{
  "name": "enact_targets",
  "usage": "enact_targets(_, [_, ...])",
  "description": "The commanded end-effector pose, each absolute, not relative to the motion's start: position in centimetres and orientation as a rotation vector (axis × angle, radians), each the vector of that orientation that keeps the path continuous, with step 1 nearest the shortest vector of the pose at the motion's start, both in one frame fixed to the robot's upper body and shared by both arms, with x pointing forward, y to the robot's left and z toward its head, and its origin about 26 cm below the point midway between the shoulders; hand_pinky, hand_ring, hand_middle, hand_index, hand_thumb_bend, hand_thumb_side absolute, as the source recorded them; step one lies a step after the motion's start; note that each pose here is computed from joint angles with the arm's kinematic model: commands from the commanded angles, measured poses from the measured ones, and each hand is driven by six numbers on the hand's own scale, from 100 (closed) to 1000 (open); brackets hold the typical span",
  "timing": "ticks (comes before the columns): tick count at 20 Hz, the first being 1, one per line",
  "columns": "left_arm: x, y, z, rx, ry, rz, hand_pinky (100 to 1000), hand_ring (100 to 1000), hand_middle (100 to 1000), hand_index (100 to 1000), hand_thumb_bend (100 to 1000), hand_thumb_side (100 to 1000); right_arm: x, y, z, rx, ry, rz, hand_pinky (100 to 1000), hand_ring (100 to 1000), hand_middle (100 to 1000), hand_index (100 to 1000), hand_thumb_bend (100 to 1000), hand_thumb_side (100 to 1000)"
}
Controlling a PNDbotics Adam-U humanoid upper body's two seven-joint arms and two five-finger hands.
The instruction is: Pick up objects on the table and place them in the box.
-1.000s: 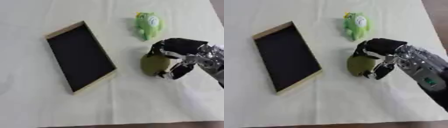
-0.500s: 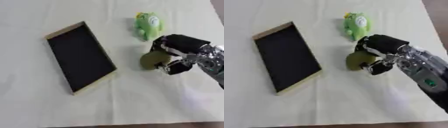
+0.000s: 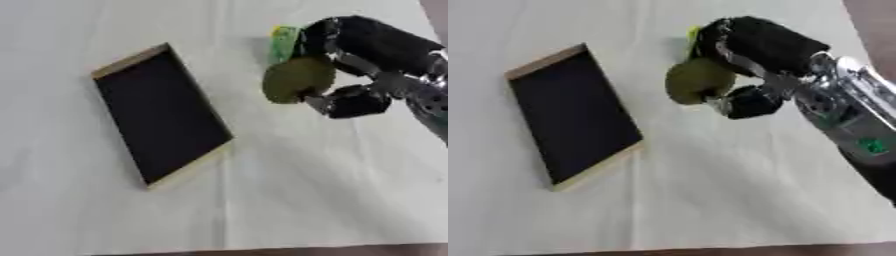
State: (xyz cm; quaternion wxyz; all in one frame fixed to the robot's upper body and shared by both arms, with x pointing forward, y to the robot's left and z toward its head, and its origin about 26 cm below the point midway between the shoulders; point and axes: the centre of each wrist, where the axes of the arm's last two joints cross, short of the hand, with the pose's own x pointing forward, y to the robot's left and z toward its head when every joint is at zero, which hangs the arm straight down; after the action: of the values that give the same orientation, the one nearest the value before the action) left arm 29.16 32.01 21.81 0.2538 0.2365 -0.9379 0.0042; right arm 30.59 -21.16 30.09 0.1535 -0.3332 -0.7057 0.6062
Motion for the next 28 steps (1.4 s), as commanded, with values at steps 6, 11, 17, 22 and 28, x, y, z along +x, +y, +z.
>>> enact_targets(6, [28.9, 31.9, 22.6, 0.625, -2.575, -0.028, 728, 805, 824, 855, 532, 684, 29.2, -15.2, 32.6, -0.893, -2.155, 1.832, 838, 655, 594, 653, 100, 100])
enact_targets(11, [29.0, 31.7, 22.6, 0.61, -2.577, -0.036, 728, 805, 823, 854, 530, 684, 30.3, -12.4, 32.0, -0.832, -2.135, 1.855, 839, 651, 595, 655, 100, 100])
enact_targets(17, [29.1, 31.5, 22.8, 0.593, -2.585, -0.037, 727, 805, 823, 853, 527, 684, 33.0, -9.7, 29.8, -0.763, -2.052, 1.898, 839, 651, 596, 656, 100, 100])
enact_targets(22, [29.1, 31.4, 22.8, 0.587, -2.586, -0.032, 727, 805, 823, 853, 526, 685, 35.8, -9.0, 26.4, -0.727, -1.919, 1.925, 839, 654, 598, 658, 100, 100])
enact_targets(28, [29.1, 31.4, 22.7, 0.585, -2.586, -0.028, 726, 805, 823, 852, 524, 684, 37.4, -8.7, 23.8, -0.697, -1.827, 2.002, 853, 708, 650, 712, 100, 100])
